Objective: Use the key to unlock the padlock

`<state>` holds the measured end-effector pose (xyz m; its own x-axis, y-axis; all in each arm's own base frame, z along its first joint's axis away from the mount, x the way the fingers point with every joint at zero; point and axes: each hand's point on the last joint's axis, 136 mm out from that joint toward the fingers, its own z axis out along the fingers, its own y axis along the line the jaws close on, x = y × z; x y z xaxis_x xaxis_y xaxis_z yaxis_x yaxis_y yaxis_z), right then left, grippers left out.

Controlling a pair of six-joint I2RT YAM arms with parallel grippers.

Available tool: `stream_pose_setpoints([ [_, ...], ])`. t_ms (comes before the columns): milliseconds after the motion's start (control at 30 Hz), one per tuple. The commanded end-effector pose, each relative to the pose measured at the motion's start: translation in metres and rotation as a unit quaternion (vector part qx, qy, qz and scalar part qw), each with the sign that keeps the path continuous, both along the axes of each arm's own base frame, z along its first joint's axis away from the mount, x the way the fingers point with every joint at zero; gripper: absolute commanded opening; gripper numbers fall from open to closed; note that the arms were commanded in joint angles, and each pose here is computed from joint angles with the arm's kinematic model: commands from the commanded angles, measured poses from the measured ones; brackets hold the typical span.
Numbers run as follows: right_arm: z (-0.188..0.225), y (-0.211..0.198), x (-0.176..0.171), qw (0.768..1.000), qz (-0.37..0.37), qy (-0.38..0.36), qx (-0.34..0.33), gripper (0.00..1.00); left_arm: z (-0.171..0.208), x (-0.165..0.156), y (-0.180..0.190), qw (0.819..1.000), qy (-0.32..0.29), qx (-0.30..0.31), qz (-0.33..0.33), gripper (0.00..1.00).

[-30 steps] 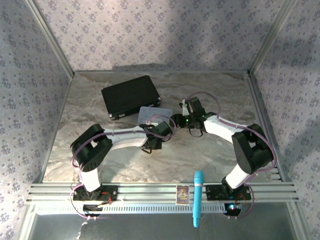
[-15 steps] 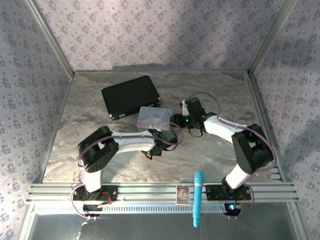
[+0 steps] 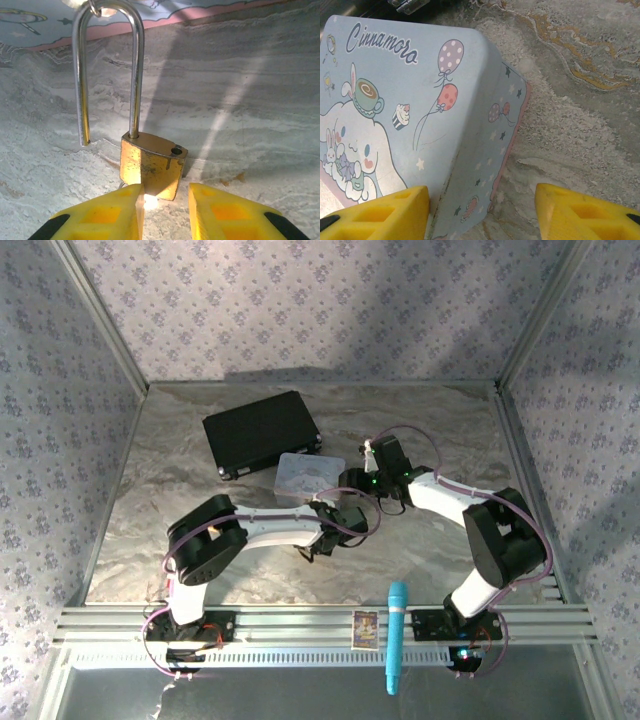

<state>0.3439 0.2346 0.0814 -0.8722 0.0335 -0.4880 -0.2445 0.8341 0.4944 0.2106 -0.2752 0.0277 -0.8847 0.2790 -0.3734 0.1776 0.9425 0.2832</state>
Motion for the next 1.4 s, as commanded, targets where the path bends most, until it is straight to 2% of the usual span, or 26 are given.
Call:
stream_pose_setpoints([
  [0, -0.032, -0.021, -0.018, 0.998, -0.021, 0.044, -0.048, 0.59, 0.006, -0.002, 0.004, 1.000, -0.001, 0.012, -0.007, 0.29],
  [100, -0.016, -0.019, -0.013, 0.999, -0.016, 0.017, -0.034, 0.63, 0.017, -0.002, 0.003, 1.000, -0.005, -0.018, -0.007, 0.33],
  [167, -0.002, -0.019, -0.011, 1.000, -0.013, -0.007, -0.026, 0.70, 0.030, -0.001, 0.001, 0.999, -0.011, -0.051, -0.008, 0.46],
  [200, 0.007, -0.020, -0.009, 0.999, -0.018, -0.018, -0.020, 0.75, 0.036, 0.000, 0.001, 0.997, -0.013, -0.071, -0.009, 0.54],
  [233, 0.016, -0.021, -0.007, 0.999, -0.021, -0.025, -0.012, 0.93, 0.044, 0.001, 0.000, 0.996, -0.017, -0.092, -0.012, 0.64],
  [267, 0.024, -0.022, -0.005, 0.999, -0.023, -0.033, -0.005, 0.99, 0.051, 0.001, 0.000, 0.993, -0.020, -0.113, -0.012, 0.73],
  [333, 0.039, -0.027, -0.004, 0.998, -0.037, -0.045, 0.003, 0.99, 0.069, 0.005, -0.001, 0.986, -0.031, -0.165, -0.011, 0.96],
  [367, 0.043, -0.029, -0.005, 0.998, -0.036, -0.050, 0.004, 0.99, 0.076, 0.006, -0.001, 0.982, -0.035, -0.186, -0.013, 1.00],
  [567, 0.075, -0.031, -0.029, 0.993, -0.021, -0.105, 0.041, 0.99, 0.106, 0.014, 0.015, 0.950, -0.039, -0.310, 0.008, 1.00],
  [700, 0.083, -0.026, -0.057, 0.991, -0.010, -0.130, 0.037, 0.99, 0.115, 0.021, 0.034, 0.913, -0.039, -0.404, 0.041, 1.00],
  [767, 0.080, -0.014, -0.071, 0.991, 0.007, -0.129, 0.036, 0.98, 0.119, 0.026, 0.046, 0.899, -0.050, -0.431, 0.060, 1.00],
  [867, 0.066, 0.009, -0.089, 0.992, 0.034, -0.125, 0.002, 0.95, 0.117, 0.031, 0.063, 0.889, -0.048, -0.446, 0.087, 1.00],
  [1067, 0.035, 0.074, -0.107, 0.991, 0.090, -0.102, -0.010, 0.78, 0.109, 0.033, 0.082, 0.873, -0.049, -0.468, 0.129, 1.00],
  [1233, 0.003, 0.106, -0.104, 0.992, 0.099, -0.068, -0.023, 0.66, 0.100, 0.029, 0.093, 0.876, -0.045, -0.456, 0.151, 1.00],
  [1367, -0.019, 0.118, -0.104, 0.991, 0.111, -0.052, -0.052, 0.61, 0.091, 0.026, 0.094, 0.873, -0.038, -0.458, 0.161, 1.00],
])
